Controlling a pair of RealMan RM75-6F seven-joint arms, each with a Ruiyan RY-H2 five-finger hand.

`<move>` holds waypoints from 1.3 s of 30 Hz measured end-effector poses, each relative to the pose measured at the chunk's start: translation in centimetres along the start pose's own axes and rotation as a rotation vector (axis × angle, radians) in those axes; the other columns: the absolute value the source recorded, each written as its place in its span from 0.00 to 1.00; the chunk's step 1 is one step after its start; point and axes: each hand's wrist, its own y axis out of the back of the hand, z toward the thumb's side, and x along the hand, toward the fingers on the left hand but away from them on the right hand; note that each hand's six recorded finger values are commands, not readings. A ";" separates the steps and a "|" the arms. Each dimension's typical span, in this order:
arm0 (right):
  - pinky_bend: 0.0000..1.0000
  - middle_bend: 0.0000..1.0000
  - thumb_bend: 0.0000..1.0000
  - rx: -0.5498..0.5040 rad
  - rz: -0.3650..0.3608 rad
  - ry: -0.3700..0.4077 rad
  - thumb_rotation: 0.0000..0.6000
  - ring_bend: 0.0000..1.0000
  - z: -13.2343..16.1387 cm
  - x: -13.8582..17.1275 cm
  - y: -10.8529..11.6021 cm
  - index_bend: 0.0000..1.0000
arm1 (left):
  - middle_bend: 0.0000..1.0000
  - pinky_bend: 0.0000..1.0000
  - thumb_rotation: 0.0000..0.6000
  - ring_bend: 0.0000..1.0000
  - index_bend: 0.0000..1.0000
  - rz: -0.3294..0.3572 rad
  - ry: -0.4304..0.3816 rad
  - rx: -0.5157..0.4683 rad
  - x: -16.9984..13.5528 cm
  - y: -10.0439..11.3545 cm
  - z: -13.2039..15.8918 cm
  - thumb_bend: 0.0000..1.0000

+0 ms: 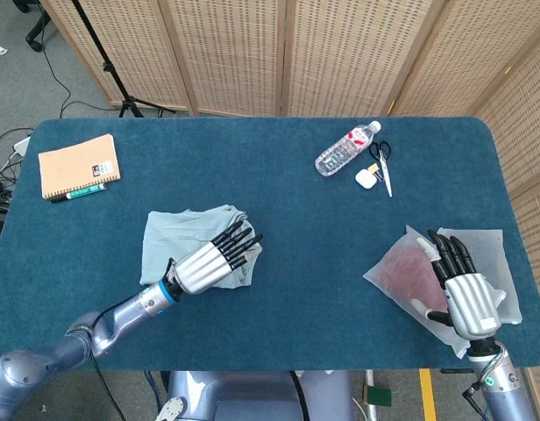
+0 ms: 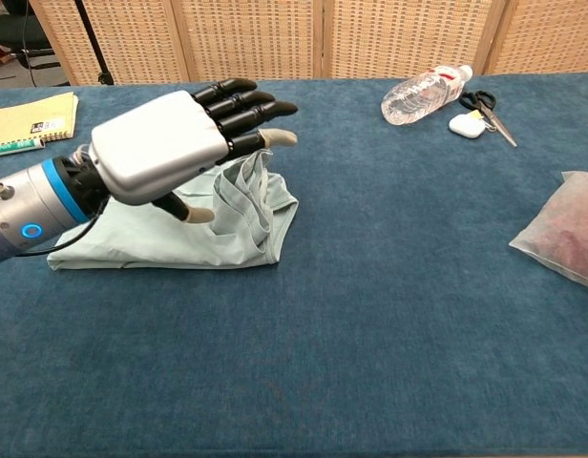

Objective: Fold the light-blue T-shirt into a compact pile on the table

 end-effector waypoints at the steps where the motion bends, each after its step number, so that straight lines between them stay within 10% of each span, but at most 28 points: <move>1: 0.00 0.00 0.03 0.001 0.001 0.000 1.00 0.00 0.0 0.0 0.0 0.00 | 0.00 0.00 1.00 0.00 0.00 -0.012 0.018 0.001 -0.4 0.2 -0.8 0.11; 14: 0.00 0.00 0.03 0.004 0.009 -0.009 1.00 0.00 -0.2 -0.3 -0.3 0.00 | 0.00 0.00 1.00 0.00 0.00 -0.113 0.181 -0.012 0.3 -1.9 -4.1 0.12; 39: 0.00 0.00 0.03 -0.016 0.005 -0.019 1.00 0.00 -0.7 -0.4 0.1 0.00 | 0.00 0.00 1.00 0.00 0.00 -0.099 0.197 -0.014 7.4 -2.7 -0.8 0.12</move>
